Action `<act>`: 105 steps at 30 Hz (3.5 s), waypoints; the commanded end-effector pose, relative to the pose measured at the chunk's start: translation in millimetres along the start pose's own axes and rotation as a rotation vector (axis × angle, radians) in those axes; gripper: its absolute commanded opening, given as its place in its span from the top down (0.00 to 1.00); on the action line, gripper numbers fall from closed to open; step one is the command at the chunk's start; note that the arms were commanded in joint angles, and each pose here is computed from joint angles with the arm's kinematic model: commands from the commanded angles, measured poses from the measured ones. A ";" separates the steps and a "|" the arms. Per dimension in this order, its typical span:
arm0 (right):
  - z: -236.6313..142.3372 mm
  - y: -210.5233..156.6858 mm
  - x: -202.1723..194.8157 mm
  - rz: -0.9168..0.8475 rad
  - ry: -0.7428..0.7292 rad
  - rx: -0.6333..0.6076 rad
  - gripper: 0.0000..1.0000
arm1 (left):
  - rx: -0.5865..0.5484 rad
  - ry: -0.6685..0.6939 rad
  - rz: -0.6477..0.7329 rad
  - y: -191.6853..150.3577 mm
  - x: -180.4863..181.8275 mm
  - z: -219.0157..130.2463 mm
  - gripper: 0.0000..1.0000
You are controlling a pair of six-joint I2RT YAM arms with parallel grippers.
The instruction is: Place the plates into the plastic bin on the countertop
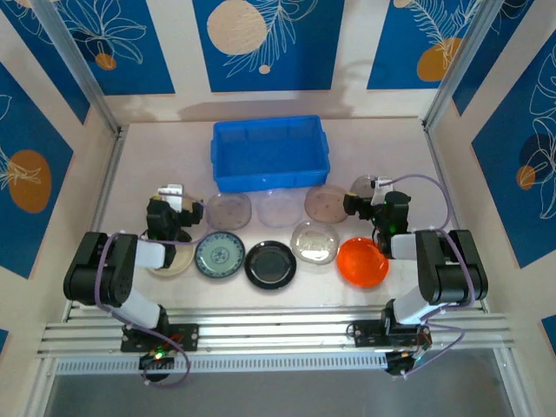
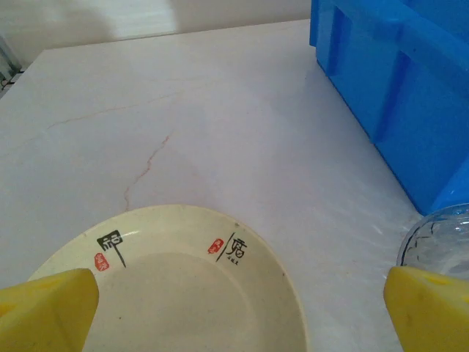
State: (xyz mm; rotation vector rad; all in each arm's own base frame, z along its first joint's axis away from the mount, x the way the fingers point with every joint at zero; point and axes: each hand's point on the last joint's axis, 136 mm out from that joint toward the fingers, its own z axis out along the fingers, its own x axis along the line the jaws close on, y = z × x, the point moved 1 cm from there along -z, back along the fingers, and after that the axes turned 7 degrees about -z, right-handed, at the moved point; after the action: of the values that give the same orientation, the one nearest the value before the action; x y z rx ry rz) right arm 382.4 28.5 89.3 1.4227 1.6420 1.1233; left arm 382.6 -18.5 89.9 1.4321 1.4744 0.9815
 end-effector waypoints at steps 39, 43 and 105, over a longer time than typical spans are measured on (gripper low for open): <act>-30.7 57.9 -25.4 0.092 -0.224 0.035 0.01 | -0.009 0.206 -0.038 67.6 21.2 -21.5 0.00; -42.0 76.1 -33.3 0.182 -0.283 0.076 0.01 | 0.014 0.209 -0.189 88.9 20.3 -32.6 0.00; 11.6 -47.1 -100.8 0.771 -0.291 0.708 0.70 | 0.366 -0.444 -0.513 128.3 -110.3 -49.3 0.08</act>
State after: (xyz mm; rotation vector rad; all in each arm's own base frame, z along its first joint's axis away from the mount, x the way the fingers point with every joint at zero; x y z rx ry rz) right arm 391.7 -75.1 39.3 2.6661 1.2986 0.6561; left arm 376.1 -115.0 219.7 1.2989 1.6493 0.0778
